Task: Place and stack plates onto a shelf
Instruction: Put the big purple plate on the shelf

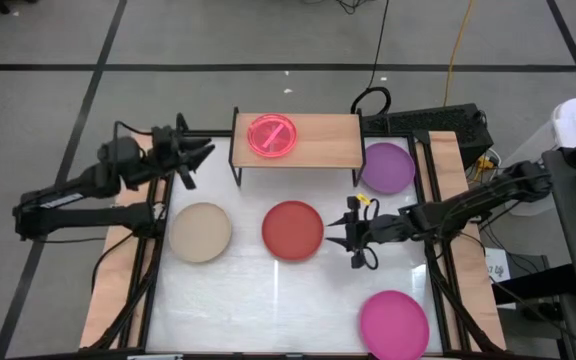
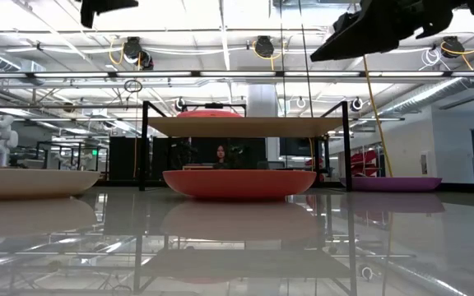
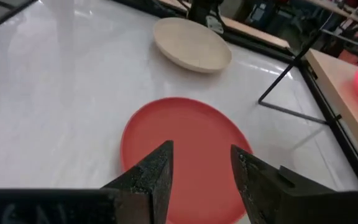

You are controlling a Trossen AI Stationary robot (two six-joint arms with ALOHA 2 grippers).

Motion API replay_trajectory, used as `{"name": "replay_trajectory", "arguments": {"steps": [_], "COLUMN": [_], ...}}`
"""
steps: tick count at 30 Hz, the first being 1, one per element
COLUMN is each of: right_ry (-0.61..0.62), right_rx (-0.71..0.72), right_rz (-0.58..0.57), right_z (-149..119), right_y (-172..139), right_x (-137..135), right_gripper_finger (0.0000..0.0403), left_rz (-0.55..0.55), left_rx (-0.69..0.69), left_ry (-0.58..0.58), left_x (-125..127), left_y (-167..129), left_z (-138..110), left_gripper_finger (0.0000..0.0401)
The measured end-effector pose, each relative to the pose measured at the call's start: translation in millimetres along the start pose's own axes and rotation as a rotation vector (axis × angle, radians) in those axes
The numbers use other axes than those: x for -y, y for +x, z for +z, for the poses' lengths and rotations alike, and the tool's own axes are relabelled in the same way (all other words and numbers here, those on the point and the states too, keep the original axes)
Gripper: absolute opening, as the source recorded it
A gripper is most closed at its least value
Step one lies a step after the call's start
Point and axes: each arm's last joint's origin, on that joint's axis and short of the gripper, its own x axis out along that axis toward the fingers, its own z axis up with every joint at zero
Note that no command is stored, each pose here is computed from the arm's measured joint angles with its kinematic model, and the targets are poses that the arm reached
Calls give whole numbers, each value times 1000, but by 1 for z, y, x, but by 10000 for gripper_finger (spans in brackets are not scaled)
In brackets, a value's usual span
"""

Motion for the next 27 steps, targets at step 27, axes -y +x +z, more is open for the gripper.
{"name": "replay_trajectory", "arguments": {"steps": [27], "right_ry": [424], "right_rx": [-959], "right_rz": [-386], "right_z": [-91], "right_y": [-23], "right_x": [49], "right_gripper_finger": [141], "left_rz": [33], "left_rx": [-156], "left_ry": [-96], "left_x": [-9], "left_y": [24], "left_z": [-64], "left_gripper_finger": [124]}}
